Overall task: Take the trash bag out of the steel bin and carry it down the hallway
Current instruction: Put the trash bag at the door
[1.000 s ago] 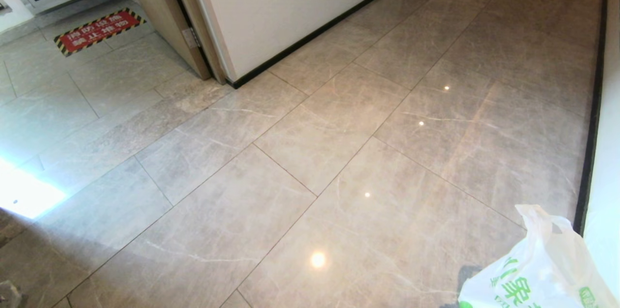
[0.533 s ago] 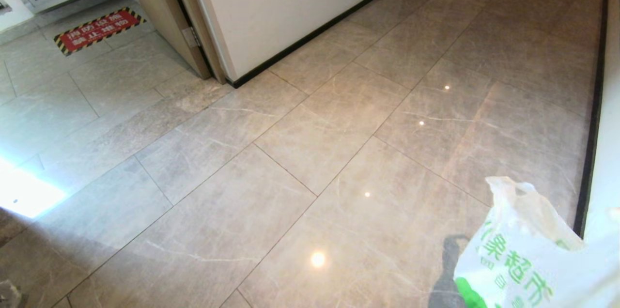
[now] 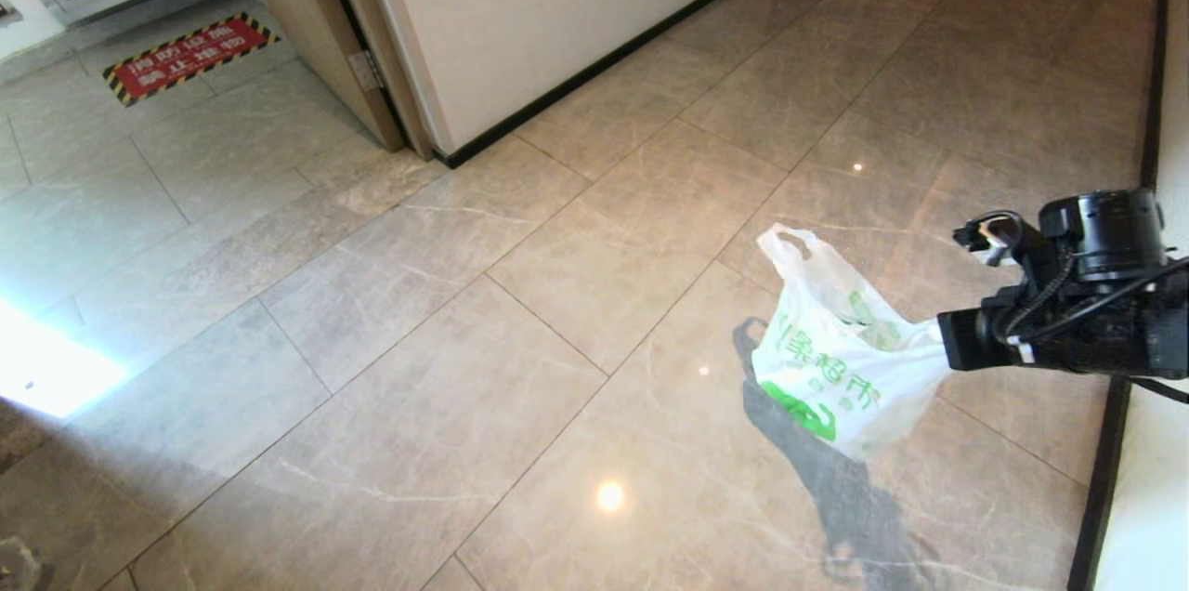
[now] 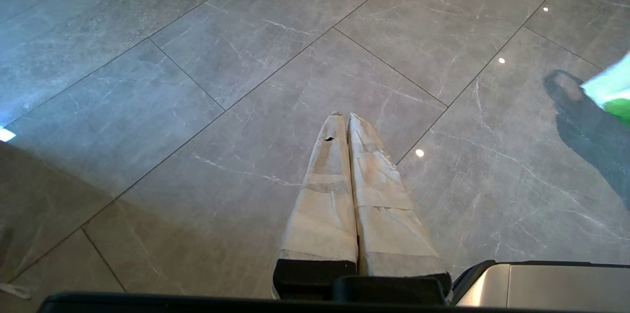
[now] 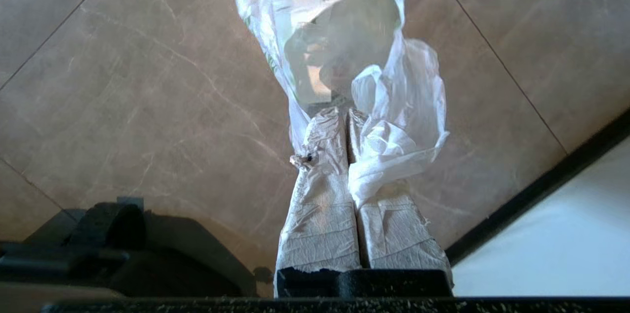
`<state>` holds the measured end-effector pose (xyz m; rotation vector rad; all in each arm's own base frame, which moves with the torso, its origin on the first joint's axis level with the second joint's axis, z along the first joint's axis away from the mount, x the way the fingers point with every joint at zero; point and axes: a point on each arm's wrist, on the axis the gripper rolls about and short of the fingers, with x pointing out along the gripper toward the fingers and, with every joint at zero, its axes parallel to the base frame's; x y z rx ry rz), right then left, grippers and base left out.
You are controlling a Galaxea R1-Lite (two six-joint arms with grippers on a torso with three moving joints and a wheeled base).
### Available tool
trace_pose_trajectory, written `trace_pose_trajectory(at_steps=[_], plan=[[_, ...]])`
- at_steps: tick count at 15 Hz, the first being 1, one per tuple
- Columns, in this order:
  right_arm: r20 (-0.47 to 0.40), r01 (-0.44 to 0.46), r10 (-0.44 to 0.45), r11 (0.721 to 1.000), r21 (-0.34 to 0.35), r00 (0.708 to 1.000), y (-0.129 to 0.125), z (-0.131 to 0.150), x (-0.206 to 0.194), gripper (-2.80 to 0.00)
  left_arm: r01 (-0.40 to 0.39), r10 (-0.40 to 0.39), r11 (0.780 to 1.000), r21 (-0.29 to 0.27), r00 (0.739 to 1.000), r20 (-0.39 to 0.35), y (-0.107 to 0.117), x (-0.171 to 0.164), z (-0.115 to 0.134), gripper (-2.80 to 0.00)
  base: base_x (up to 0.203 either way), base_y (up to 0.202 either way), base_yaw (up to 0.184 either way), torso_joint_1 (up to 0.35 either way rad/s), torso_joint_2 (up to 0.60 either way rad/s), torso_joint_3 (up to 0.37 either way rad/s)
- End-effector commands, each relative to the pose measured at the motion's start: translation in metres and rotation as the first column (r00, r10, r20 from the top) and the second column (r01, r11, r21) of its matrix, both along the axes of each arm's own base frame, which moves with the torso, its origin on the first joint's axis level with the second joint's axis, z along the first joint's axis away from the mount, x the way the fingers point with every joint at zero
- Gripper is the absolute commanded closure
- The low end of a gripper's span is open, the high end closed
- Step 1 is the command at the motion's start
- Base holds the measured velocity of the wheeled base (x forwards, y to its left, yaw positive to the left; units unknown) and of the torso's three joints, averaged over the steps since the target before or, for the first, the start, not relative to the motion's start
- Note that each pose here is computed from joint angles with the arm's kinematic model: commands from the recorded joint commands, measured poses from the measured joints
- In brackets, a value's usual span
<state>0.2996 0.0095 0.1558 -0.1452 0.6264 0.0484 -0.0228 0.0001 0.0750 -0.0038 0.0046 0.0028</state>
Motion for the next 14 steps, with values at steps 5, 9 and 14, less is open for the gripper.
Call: trace_pose_trajectory(at_steps=[5, 9, 14], plan=[[-0.049, -0.035, 0.035, 0.999, 0.004, 0.998, 0.009, -0.043, 0.056, -2.80, 0.000, 0.000, 1.000, -0.001, 1.000, 0.000, 0.000, 0.000, 0.000, 0.00, 0.000, 0.000, 0.000, 0.000, 0.00, 0.000], [-0.052, -0.052, 0.052, 0.999, 0.015, 0.997, 0.010, -0.041, 0.055, -2.80, 0.000, 0.000, 1.000, 0.001, 1.000, 0.000, 0.000, 0.000, 0.000, 0.00, 0.000, 0.000, 0.000, 0.000, 0.00, 0.000], [-0.045, -0.057, 0.057, 0.998, 0.007, 0.997, 0.008, -0.012, 0.035, -2.80, 0.000, 0.000, 1.000, -0.001, 1.000, 0.000, 0.000, 0.000, 0.000, 0.00, 0.000, 0.000, 0.000, 0.000, 0.00, 0.000]])
